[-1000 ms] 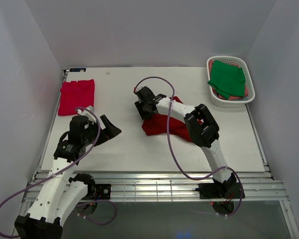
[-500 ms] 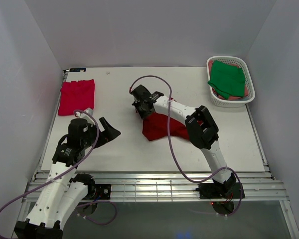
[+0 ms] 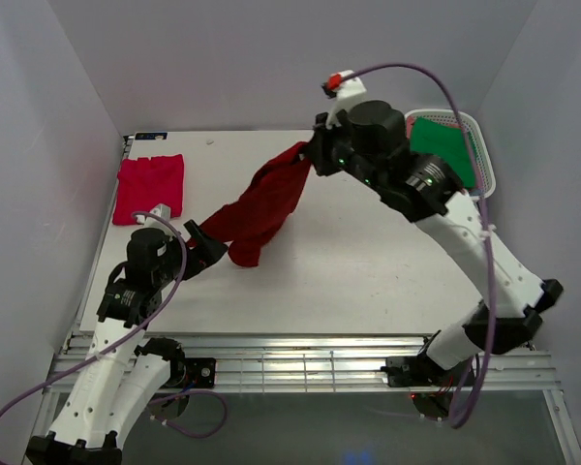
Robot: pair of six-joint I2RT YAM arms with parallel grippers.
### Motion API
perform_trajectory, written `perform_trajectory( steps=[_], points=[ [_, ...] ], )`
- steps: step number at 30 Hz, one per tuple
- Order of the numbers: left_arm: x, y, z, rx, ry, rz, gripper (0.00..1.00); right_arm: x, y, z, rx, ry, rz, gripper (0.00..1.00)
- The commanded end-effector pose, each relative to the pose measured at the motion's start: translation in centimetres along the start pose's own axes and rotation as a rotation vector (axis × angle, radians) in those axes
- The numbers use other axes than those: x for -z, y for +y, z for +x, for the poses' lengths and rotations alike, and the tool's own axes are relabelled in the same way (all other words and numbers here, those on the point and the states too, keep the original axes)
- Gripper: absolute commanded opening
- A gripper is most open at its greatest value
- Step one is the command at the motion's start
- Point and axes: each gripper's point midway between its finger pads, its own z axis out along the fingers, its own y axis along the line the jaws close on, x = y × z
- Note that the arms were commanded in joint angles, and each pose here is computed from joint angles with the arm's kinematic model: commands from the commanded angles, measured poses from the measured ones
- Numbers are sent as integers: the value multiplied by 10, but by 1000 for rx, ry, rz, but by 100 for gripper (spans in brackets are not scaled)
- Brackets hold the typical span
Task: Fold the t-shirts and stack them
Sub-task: Flatten the tshirt out
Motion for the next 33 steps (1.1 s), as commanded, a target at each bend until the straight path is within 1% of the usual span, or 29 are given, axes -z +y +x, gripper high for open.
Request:
perform_trajectory(
  steps=[1, 2, 3, 4, 6, 7, 8, 10, 11, 12, 13, 15, 17, 18, 19, 20, 22, 23, 25, 26, 27, 29, 30, 33],
  points=[
    [6, -11, -15, 10, -67, 33, 98, 18, -62, 61, -8, 123, 252, 8],
    [6, -12, -16, 10, -69, 36, 98, 23, -73, 76, -21, 150, 292, 8],
    [5, -11, -15, 8, -60, 32, 98, 25, -91, 113, -54, 223, 355, 8],
    [4, -11, -15, 4, -58, 30, 98, 40, -103, 121, -77, 226, 391, 8],
    [4, -10, -14, 3, -52, 29, 98, 53, -127, 153, -114, 284, 483, 8],
    [3, -11, -12, 3, -42, 34, 98, 63, -140, 181, -139, 329, 545, 8],
    [2, -12, -11, 8, -38, 36, 98, 71, -148, 199, -140, 377, 584, 13],
    [3, -14, -11, 7, -32, 47, 98, 83, -163, 232, -142, 444, 660, 31],
    [3, -17, -10, 6, -25, 58, 98, 85, -165, 239, -141, 464, 669, 48],
    [3, -17, -10, 3, -22, 62, 98, 86, -164, 243, -142, 472, 667, 52],
    [3, -17, -10, -1, -19, 63, 98, 84, -159, 244, -152, 479, 637, 53],
    [3, -18, -9, -10, -14, 64, 98, 71, -147, 233, -173, 428, 554, 55],
    [0, -16, -9, -13, -8, 55, 98, 58, -124, 229, -176, 422, 406, 55],
    [-1, -15, -9, -14, -2, 50, 98, 46, -112, 223, -178, 394, 335, 55],
    [-2, -15, -9, -18, 3, 46, 98, 39, -96, 225, -187, 406, 252, 54],
    [-5, -14, -8, -17, 15, 38, 98, 34, -86, 228, -179, 416, 208, 54],
    [-16, -2, 2, -6, 80, -28, 97, 21, -56, 244, -178, 467, 86, 54],
    [-18, 4, 4, 0, 101, -62, 95, 18, -47, 251, -183, 489, 51, 54],
    [-27, 25, 10, 14, 140, -182, 94, 11, -14, 273, -186, 549, -49, 54],
    [-24, 35, 14, 20, 155, -235, 94, 10, -5, 281, -183, 567, -63, 54],
    [-24, 40, 13, 20, 150, -263, 94, 10, 12, 299, -175, 614, -88, 54],
    [-21, 51, 9, 14, 116, -323, 94, 7, 29, 312, -167, 630, -116, 55],
    [-20, 52, 8, 14, 113, -331, 95, 9, 41, 321, -157, 651, -136, 55],
    [-22, 59, 13, 23, 138, -370, 95, 3, 56, 349, -155, 716, -137, 55]
  ],
)
